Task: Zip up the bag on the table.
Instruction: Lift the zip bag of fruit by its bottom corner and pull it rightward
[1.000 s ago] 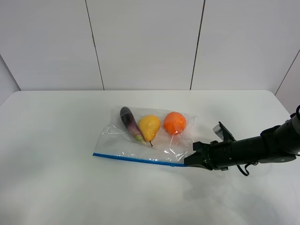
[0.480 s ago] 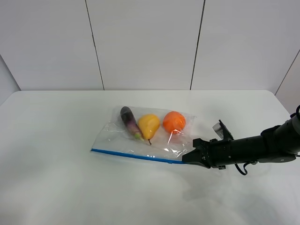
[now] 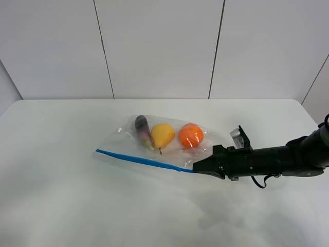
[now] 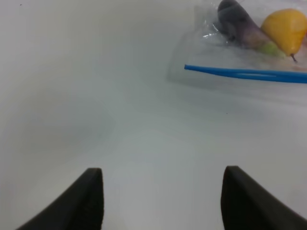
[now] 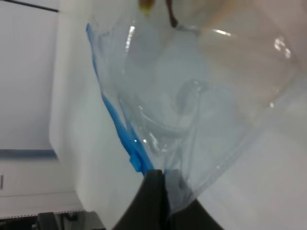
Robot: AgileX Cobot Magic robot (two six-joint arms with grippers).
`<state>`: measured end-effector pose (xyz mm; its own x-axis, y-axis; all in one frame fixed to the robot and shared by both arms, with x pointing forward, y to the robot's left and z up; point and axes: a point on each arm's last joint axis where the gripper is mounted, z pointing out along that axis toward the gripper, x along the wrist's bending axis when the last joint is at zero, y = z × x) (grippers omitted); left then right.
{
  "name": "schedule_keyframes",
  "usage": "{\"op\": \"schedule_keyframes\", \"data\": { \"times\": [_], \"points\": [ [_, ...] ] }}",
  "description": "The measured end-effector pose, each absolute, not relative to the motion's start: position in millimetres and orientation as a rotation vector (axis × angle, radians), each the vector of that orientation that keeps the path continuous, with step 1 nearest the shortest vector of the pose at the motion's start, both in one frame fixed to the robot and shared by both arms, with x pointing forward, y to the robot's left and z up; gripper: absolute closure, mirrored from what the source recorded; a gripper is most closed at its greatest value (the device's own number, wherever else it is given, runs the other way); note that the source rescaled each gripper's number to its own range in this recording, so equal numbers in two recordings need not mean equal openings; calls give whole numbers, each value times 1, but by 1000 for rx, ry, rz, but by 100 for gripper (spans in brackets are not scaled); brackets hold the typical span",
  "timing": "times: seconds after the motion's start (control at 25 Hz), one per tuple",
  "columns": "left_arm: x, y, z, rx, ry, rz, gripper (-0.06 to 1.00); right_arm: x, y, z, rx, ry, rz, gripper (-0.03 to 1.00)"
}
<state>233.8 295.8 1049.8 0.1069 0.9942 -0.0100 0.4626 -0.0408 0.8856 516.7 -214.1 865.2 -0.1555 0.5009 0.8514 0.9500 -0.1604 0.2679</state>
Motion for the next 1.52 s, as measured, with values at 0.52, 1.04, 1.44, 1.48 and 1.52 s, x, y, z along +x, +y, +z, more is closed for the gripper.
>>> {"op": "schedule_keyframes", "data": {
  "times": [0.52,1.04,1.44,1.48,1.52],
  "points": [
    [234,296,1050,1615,1460,872,19,542,-215,882,-1642,-1716,-1353,97],
    [234,296,1050,1616,1459,872,19,565,-221,933,-1658,-1963,-1375,97],
    [234,296,1050,1616,1459,872,19,576,-222,942,-1663,-1998,-1393,97],
    [234,296,1050,1616,1459,872,19,576,-222,942,-1663,-1998,-1393,97],
    [234,296,1050,1616,1459,872,19,576,-222,942,-1663,-1998,-1393,97]
  ]
}}
